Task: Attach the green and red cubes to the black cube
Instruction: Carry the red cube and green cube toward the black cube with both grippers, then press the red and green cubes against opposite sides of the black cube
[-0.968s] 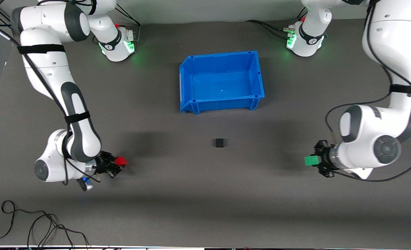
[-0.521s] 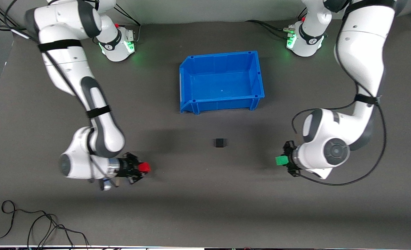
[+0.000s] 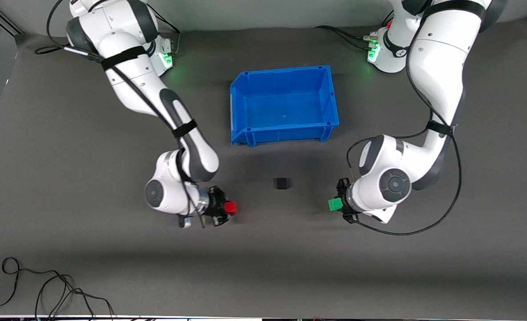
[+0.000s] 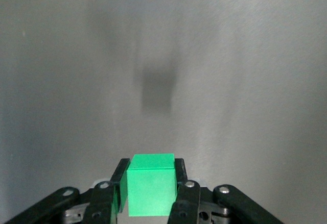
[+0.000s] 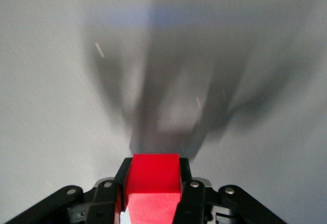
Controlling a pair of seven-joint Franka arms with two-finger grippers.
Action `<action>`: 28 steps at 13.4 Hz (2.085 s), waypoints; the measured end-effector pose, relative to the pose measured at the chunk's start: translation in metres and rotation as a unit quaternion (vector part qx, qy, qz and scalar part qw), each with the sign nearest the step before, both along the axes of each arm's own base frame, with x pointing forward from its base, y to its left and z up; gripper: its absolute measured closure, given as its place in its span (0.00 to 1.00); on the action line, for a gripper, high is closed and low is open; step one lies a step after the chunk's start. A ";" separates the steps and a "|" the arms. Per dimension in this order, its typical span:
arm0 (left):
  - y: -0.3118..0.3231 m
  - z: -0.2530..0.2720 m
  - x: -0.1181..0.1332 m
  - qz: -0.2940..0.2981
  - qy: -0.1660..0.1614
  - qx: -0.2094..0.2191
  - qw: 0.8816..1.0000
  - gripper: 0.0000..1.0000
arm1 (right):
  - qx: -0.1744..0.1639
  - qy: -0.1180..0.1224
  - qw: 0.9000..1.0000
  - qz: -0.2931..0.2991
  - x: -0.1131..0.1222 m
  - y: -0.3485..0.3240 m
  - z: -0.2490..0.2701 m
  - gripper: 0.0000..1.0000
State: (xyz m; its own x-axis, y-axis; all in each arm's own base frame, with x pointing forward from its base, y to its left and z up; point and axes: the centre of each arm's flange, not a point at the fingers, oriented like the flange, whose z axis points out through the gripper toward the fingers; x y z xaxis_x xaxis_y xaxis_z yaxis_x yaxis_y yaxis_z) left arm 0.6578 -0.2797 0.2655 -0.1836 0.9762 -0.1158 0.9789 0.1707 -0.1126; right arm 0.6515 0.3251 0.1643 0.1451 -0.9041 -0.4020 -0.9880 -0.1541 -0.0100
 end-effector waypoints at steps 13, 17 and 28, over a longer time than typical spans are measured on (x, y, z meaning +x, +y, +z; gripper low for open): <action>-0.128 -0.062 -0.084 -0.027 0.029 0.017 0.999 0.60 | -0.015 0.050 0.996 -0.078 -0.065 0.105 -0.006 0.60; -0.127 -0.066 -0.083 -0.026 0.028 0.017 0.999 0.60 | -0.014 0.040 0.995 -0.094 -0.068 0.113 -0.007 0.60; -0.130 -0.067 -0.081 -0.025 0.013 0.011 1.000 0.20 | -0.012 0.020 0.995 -0.096 -0.079 0.133 -0.008 0.60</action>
